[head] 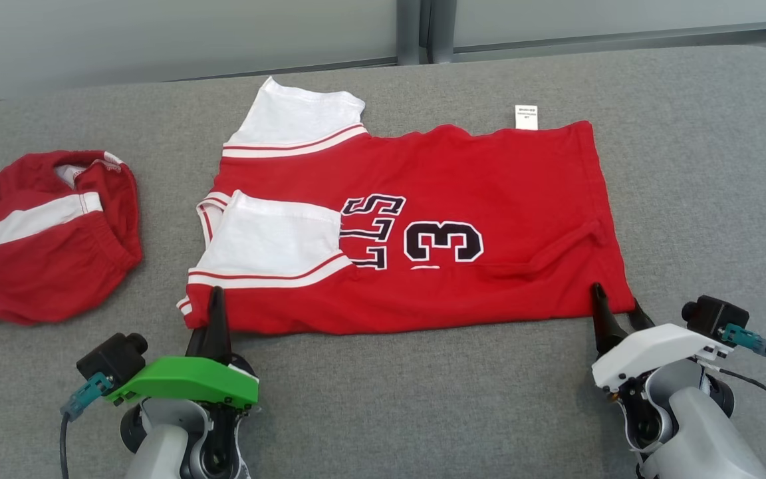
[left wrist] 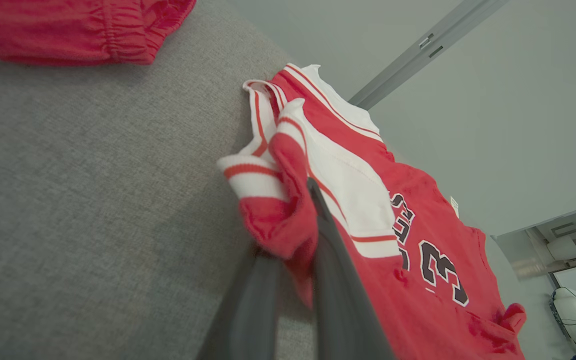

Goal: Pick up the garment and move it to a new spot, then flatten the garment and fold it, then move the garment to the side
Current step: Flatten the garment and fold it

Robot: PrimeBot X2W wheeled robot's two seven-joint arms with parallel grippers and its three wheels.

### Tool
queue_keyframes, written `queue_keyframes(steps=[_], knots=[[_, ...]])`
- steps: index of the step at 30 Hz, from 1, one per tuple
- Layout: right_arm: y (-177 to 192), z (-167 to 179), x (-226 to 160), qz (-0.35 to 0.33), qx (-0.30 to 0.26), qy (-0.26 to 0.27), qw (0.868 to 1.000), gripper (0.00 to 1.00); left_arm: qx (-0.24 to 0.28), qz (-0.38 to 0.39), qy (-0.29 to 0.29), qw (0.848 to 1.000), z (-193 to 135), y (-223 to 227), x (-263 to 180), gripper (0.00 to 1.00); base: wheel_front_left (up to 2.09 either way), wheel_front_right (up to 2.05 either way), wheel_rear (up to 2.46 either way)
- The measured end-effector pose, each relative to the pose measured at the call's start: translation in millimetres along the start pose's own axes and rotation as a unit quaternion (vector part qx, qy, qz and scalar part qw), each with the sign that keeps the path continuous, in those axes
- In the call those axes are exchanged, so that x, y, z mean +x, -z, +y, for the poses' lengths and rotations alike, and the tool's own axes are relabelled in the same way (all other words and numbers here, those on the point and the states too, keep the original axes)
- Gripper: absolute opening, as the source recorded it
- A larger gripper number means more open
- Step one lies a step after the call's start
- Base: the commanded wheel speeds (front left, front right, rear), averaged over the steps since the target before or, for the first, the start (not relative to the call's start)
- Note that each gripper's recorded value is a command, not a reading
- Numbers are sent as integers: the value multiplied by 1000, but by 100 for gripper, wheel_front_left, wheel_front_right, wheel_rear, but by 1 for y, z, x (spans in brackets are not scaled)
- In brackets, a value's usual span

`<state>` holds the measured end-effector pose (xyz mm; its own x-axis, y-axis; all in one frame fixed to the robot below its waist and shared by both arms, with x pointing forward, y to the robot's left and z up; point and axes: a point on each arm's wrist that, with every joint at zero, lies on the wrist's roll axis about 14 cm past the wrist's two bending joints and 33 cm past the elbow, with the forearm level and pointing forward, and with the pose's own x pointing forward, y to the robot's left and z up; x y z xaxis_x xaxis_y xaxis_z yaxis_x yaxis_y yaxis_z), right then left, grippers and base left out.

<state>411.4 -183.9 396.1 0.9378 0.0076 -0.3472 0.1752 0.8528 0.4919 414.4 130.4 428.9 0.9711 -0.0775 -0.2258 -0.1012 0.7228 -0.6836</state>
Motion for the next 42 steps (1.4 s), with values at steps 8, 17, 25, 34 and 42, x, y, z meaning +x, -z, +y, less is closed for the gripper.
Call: queue_keyframes(steps=[8,17,25,34,42], knots=[[3,18,18,2,-13,-17,1000,4,0,-3,6,1000,-5,-1,-2,0,0,0,0],[-22,23,12,-51,-15,-25,998,0,3,-16,30,999,-20,-8,-10,0,0,0,0],[-32,11,-15,-77,9,-22,997,0,6,-30,40,999,-25,-14,-36,0,0,0,0],[-14,-17,-58,-44,27,2,999,0,-18,9,9,1000,-16,13,-69,0,0,0,0],[-3,-22,-65,-27,35,10,999,0,-18,53,-23,998,1,38,-75,0,0,0,0]])
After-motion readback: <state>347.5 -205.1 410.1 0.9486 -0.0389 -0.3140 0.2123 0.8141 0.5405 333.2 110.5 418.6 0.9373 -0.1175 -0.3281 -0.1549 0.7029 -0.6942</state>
